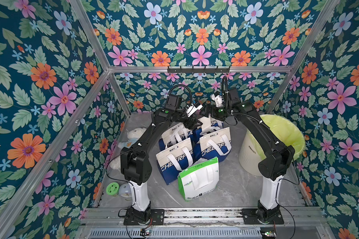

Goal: Shred takeout receipts and throw away
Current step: Pick up the takeout bag at the center of the board.

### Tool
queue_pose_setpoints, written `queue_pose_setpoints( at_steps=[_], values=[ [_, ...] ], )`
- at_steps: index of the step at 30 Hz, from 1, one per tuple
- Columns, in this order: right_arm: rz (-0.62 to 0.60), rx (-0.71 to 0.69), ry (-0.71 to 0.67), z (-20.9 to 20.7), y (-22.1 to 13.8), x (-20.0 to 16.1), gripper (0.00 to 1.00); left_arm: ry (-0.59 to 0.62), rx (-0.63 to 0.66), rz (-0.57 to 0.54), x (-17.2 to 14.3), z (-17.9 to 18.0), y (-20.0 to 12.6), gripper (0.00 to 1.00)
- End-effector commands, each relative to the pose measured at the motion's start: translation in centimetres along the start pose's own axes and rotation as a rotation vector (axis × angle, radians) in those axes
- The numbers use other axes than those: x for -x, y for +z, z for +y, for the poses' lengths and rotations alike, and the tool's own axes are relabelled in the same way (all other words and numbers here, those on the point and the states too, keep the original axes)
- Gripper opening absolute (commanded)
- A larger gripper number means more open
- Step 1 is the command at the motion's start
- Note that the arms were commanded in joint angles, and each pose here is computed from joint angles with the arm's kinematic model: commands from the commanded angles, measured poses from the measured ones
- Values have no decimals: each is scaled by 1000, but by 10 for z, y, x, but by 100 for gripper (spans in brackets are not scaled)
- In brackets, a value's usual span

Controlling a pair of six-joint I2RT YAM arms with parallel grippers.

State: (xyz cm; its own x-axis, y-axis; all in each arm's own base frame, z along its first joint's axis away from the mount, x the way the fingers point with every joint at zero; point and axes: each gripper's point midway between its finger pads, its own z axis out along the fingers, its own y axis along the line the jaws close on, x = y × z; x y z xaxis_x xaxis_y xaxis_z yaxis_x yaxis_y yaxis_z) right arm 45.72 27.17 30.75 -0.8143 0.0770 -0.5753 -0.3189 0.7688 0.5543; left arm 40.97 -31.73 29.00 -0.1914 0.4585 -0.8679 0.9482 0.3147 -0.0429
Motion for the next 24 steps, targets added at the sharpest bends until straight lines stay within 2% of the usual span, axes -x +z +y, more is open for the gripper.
queue_pose_setpoints(
  at_steps=[1, 4, 6, 9, 15, 20, 24],
  values=[
    [-33, -23, -67, -2, -4, 5, 97, 10, -18, -1, 0, -1, 3, 62],
    [-45, -46, -87, -7, -7, 6, 97, -5, -16, 4, -3, 3, 7, 43],
    [-48, -66, -99, -13, -10, 7, 96, -11, -14, 11, -6, 4, 9, 42],
    [-51, -70, -105, -22, -17, 8, 94, -12, -5, 20, -9, 6, 10, 32],
    [3, 8, -172, -19, -19, -3, 86, -11, 7, 39, -16, 7, 11, 30],
    [86, -19, -245, -15, -6, -23, 91, -18, -1, 44, -18, 5, 12, 27],
    [96, -45, -251, -22, 2, -26, 93, -15, 1, 44, -19, 4, 10, 27]
  ],
)
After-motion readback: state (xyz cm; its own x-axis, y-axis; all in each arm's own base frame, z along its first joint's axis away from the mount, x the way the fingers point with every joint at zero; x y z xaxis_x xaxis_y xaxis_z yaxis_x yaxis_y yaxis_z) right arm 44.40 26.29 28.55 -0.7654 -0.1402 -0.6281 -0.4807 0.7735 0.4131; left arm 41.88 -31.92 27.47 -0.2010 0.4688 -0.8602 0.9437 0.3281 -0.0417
